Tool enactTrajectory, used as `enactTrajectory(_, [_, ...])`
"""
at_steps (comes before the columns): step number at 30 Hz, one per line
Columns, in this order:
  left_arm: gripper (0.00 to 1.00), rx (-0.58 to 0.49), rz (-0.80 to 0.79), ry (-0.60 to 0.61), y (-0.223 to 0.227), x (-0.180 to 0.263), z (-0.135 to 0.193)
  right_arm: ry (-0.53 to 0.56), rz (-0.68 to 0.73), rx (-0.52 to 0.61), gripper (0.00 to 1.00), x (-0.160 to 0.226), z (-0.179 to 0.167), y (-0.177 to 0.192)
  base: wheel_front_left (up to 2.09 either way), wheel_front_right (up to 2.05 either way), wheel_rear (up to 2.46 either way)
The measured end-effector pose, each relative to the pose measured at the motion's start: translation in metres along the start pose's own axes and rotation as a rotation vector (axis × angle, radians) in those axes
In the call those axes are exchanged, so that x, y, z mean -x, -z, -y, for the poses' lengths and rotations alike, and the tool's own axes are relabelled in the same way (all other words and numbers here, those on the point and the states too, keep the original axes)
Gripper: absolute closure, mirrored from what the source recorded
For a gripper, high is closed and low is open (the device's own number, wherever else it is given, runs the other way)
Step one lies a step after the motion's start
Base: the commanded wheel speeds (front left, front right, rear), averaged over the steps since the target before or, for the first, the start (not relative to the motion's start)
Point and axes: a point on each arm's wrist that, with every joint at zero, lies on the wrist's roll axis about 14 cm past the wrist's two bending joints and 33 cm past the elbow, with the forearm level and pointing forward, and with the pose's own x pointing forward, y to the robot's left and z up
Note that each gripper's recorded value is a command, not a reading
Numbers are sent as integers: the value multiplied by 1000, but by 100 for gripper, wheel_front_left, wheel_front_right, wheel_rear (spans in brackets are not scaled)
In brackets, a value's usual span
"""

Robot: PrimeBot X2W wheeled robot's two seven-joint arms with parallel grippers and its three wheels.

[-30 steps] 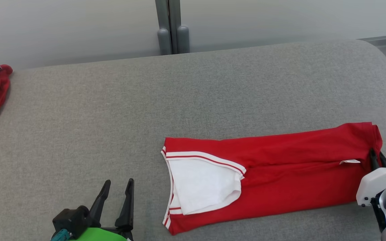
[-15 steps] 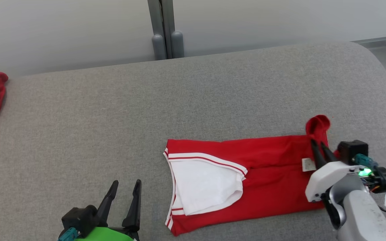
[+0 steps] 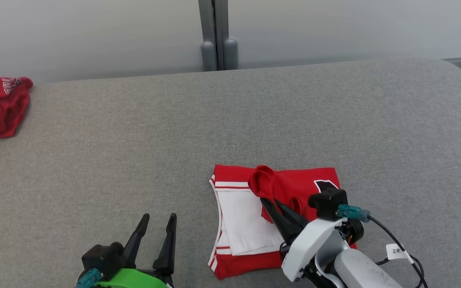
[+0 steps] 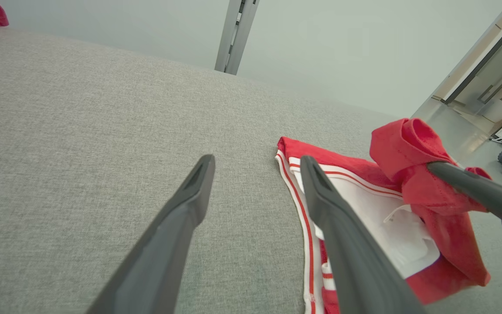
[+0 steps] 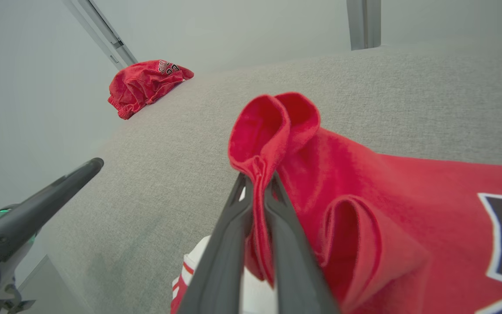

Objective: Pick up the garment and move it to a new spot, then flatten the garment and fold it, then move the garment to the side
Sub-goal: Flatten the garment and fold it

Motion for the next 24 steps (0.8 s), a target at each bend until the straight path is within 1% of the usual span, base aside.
enactTrajectory(7, [0, 4, 7, -23, -1, 7, -6, -68, -31, -27, 100, -14, -19, 10, 0, 0, 0])
enactTrajectory(16, [0, 8, 6, -37, 1, 12, -7, -99, -73, -49, 100, -29, -26, 20, 0, 0, 0])
enactTrajectory(17, [0, 9, 6, -38, 1, 13, -7, -101, -79, -52, 97, -30, -27, 22, 0, 0, 0])
enactTrajectory(19, [0, 9, 6, -41, 1, 13, -8, -109, -85, -56, 67, -32, -29, 23, 0, 0, 0])
enactTrajectory(20, [0, 8, 6, -42, 1, 14, -8, -111, -86, -55, 28, -34, -30, 24, 0, 0, 0])
enactTrajectory(21, [0, 8, 6, -41, 1, 14, -8, -117, -83, -53, 8, -35, -31, 23, 0, 0, 0])
enactTrajectory(22, [0, 9, 7, -40, 1, 14, -7, -123, -79, -50, 0, -36, -33, 21, 0, 0, 0])
enactTrajectory(24, [0, 12, 7, -39, 1, 14, -7, -133, -67, -56, 0, -38, -36, 18, 0, 0, 0])
